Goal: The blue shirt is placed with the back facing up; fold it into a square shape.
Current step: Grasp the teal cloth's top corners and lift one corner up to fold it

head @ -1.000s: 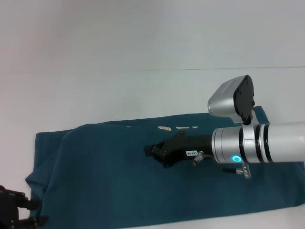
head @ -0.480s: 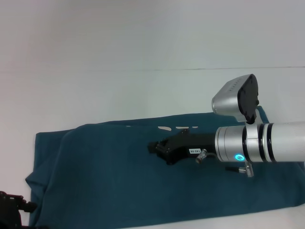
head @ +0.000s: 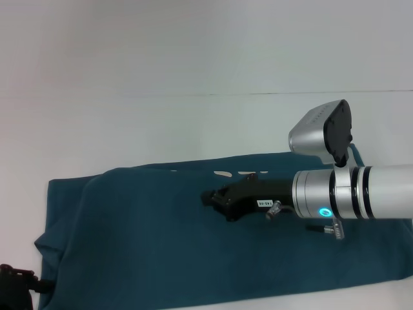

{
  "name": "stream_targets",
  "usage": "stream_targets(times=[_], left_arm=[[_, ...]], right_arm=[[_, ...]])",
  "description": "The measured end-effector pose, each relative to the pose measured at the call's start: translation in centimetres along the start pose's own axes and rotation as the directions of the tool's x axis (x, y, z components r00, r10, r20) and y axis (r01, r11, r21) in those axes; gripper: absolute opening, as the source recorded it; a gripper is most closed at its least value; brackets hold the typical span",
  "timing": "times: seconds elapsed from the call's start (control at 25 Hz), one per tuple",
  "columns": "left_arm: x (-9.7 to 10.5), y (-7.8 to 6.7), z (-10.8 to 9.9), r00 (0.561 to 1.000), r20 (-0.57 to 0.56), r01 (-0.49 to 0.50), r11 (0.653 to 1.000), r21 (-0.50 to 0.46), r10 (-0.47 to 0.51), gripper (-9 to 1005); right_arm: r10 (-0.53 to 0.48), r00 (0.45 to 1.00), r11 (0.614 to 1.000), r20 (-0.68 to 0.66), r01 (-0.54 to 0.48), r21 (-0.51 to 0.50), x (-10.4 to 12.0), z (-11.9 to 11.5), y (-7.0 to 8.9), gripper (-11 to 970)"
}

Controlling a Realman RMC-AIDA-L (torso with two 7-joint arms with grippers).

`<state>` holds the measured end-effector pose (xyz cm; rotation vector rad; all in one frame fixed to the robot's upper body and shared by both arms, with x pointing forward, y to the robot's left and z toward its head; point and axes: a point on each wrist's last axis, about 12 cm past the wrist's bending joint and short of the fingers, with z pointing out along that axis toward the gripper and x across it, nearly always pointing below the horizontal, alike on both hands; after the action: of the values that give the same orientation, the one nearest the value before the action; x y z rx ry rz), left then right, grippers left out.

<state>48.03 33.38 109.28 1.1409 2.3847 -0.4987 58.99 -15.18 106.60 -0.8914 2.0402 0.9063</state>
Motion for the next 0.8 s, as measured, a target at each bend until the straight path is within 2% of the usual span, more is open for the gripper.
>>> stream_targets(times=[0.8], left_arm=[[-1.3,0.0,0.6,0.998,-0.006,-0.055,0.998,0.010,0.055,646]], right_arm=[[0.019,1.000,1.000,0.023,-0.019,0.022,-0.2,-0.5,-0.6,4]])
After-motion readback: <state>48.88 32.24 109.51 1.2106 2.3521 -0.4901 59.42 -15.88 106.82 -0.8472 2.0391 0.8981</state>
